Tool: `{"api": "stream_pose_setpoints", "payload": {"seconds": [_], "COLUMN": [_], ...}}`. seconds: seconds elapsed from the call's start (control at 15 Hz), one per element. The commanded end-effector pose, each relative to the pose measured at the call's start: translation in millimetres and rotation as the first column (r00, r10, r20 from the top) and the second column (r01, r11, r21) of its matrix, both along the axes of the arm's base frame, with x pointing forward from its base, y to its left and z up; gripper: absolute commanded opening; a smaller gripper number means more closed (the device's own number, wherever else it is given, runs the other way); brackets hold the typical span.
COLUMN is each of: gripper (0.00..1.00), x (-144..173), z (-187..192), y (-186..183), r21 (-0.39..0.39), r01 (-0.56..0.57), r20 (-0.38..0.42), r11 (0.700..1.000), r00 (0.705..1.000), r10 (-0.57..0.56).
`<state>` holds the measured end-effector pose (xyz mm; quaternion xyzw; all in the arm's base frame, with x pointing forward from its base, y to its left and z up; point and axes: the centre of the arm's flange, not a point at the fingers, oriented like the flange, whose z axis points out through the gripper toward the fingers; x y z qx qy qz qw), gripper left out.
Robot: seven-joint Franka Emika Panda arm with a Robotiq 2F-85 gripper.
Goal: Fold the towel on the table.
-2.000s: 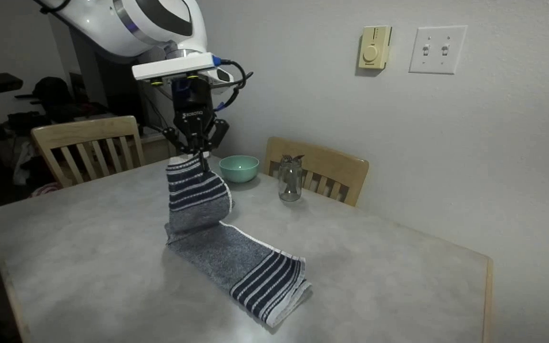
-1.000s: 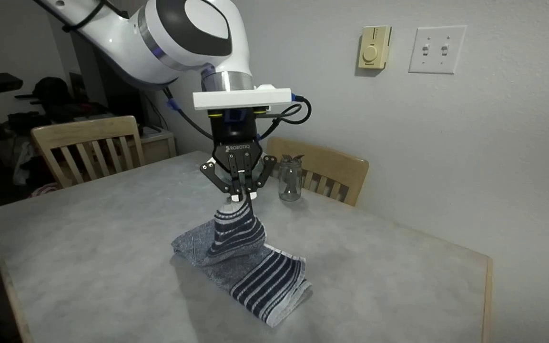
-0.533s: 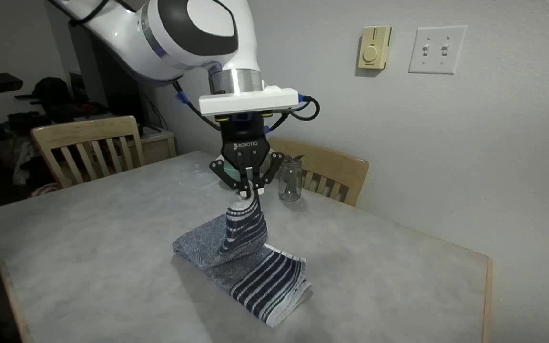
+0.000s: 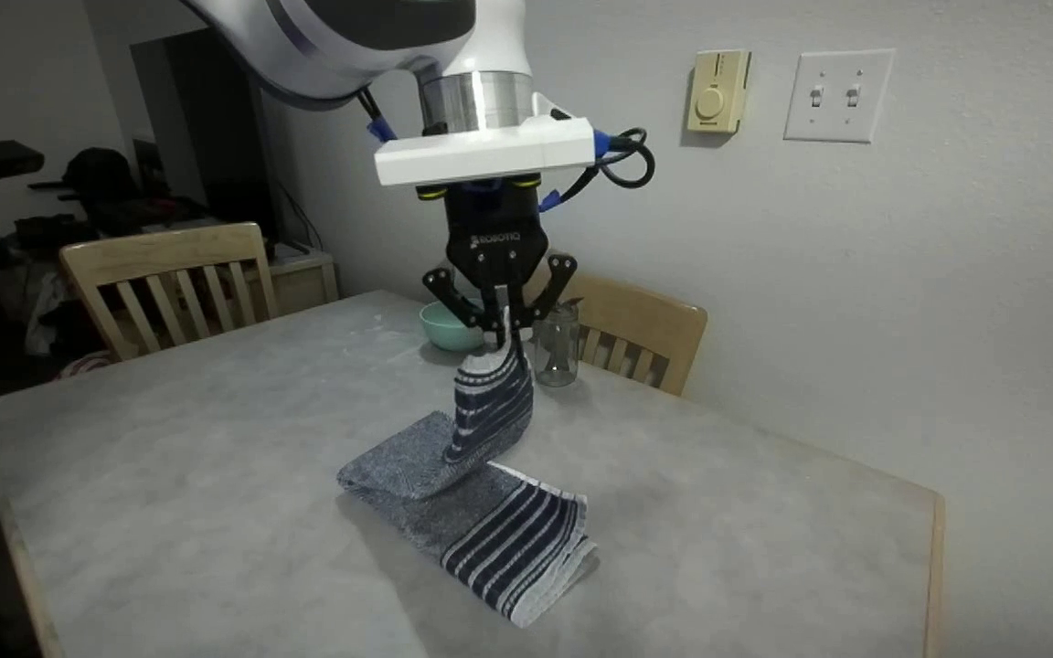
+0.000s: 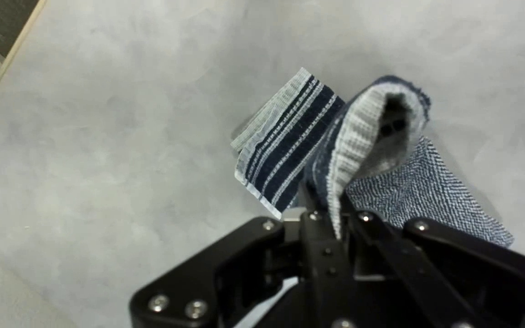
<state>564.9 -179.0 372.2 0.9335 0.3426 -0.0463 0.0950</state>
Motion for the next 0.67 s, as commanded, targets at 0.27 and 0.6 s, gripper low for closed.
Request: {"api": "stream_pose_setpoints", "payload": {"seconds": [0.27, 0.6], "gripper": [0.02, 0.02], "x": [-9.9, -16.9], "z": [-11.0, -50.8], "y": [-31.8, -56.9], "r21": [0.154, 0.210], "r01": [0.182, 0.286], "r20": [-0.005, -0.065], "r11": [0.971, 0.935], "r00": [0.983, 0.958], "r10": [-0.183, -0.278]}}
